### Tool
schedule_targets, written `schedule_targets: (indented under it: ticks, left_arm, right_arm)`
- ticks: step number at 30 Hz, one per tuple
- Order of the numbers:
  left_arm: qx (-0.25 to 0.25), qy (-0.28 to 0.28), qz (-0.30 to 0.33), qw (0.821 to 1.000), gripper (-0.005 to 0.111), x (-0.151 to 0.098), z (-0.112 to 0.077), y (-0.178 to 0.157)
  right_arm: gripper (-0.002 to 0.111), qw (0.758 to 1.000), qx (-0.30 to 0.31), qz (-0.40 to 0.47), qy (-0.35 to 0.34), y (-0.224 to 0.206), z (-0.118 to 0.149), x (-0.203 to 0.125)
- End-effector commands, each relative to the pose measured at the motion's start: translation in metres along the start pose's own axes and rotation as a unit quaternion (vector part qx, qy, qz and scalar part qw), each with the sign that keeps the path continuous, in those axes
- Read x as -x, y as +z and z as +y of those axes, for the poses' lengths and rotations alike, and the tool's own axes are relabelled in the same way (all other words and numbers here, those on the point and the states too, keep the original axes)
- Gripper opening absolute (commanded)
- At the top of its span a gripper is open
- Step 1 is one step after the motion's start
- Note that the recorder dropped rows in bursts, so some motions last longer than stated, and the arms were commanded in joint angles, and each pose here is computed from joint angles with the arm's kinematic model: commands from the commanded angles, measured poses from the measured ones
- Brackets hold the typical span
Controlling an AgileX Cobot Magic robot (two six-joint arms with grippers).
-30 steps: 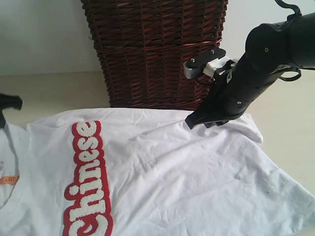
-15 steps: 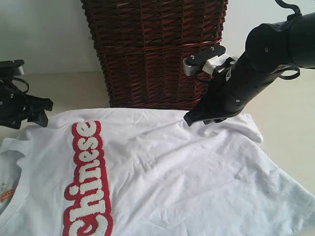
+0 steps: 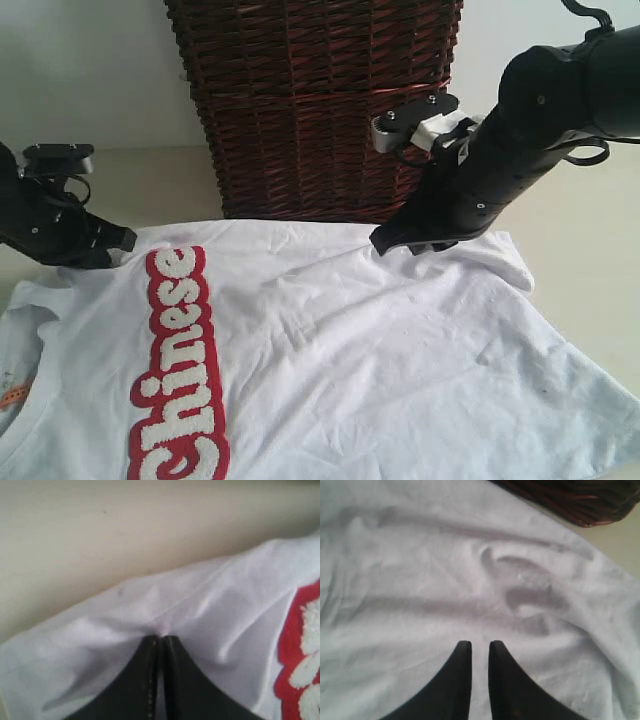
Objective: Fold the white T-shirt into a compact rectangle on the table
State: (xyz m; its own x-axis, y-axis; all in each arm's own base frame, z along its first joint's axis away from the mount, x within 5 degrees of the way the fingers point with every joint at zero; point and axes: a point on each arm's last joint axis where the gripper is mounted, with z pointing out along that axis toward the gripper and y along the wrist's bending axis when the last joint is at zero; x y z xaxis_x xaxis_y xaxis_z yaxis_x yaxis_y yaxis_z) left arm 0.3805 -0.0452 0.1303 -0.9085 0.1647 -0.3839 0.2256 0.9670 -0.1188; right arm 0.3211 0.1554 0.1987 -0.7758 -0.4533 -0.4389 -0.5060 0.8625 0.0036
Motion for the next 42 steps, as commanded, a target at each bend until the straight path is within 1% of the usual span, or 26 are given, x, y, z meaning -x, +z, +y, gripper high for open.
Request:
schedule_targets:
  ticks: [1,6,8,10,14,16,17,19,21,22,23,24,26,29,32,38,40,42]
  left_arm:
    - [-0.005,0.026,0.011,1.000,0.000,0.003,-0.003,-0.010]
    - [0.006,0.053,-0.044,0.998,0.000,0.018,-0.009,-0.054]
    - [0.008,0.084,-0.065,0.994,0.000,0.021,-0.013,-0.074]
    - [0.001,0.115,-0.062,0.991,0.000,0.018,-0.019,-0.087]
    - [-0.011,0.149,-0.044,0.988,0.000,0.008,-0.034,-0.081]
    - [-0.007,0.154,-0.050,0.987,0.003,0.007,-0.037,-0.073]
    - [-0.006,0.155,-0.050,0.987,0.010,0.007,-0.038,-0.068]
    - [-0.002,0.150,-0.054,0.987,0.029,0.008,-0.036,-0.061]
    - [0.004,0.134,-0.061,0.989,0.058,0.010,-0.034,-0.053]
    - [0.007,0.126,-0.067,0.990,0.071,0.011,-0.033,-0.050]
    - [0.011,0.114,-0.072,0.991,0.078,0.012,-0.032,-0.046]
    - [0.013,0.108,-0.075,0.991,0.081,0.014,-0.031,-0.042]
    - [0.011,0.103,-0.069,0.992,0.079,0.018,-0.029,-0.033]
    - [-0.001,0.089,-0.056,0.994,0.074,0.024,-0.029,-0.019]
    - [-0.009,0.082,-0.039,0.996,0.074,0.027,-0.027,-0.002]
    - [-0.011,0.074,-0.014,0.997,0.072,0.021,-0.023,0.023]
    - [-0.013,0.075,-0.004,0.997,0.067,0.019,-0.023,0.027]
    - [-0.013,0.081,0.004,0.997,0.052,0.017,-0.022,0.028]
  right_arm:
    - [0.015,1.000,-0.001,0.003,-0.001,-0.001,-0.002,-0.001]
    - [0.015,1.000,-0.001,0.003,-0.001,-0.001,-0.002,-0.001]
    - [0.015,1.000,-0.001,0.003,-0.001,-0.001,-0.002,-0.001]
    - [0.015,1.000,-0.001,0.003,-0.002,-0.001,-0.002,-0.001]
    - [0.015,1.000,-0.001,0.003,-0.002,-0.001,-0.002,-0.001]
    - [0.015,1.000,-0.001,0.005,-0.002,-0.001,-0.002,-0.002]
    - [0.015,1.000,0.000,0.007,-0.001,-0.001,-0.002,-0.002]
    - [0.015,1.000,0.000,0.009,-0.001,-0.001,-0.002,-0.002]
    - [0.015,1.000,0.000,0.009,-0.001,-0.001,-0.002,-0.002]
    - [0.015,1.000,0.000,0.009,-0.001,-0.001,-0.002,-0.002]
    - [0.015,1.000,0.000,0.009,-0.001,-0.001,-0.002,-0.002]
    - [0.015,1.000,0.000,0.008,-0.001,-0.001,-0.002,-0.002]
    - [0.015,1.000,0.000,0.007,-0.001,-0.001,-0.002,-0.002]
    - [0.015,1.000,0.000,0.007,-0.001,-0.001,-0.002,-0.002]
    - [0.015,1.000,0.000,0.007,-0.001,-0.001,-0.002,-0.002]
    - [0.015,1.000,0.000,0.007,-0.001,-0.001,-0.002,-0.002]
    - [0.015,1.000,0.000,0.007,-0.001,-0.001,-0.002,-0.002]
    - [0.015,1.000,0.000,0.007,-0.001,-0.001,-0.002,-0.002]
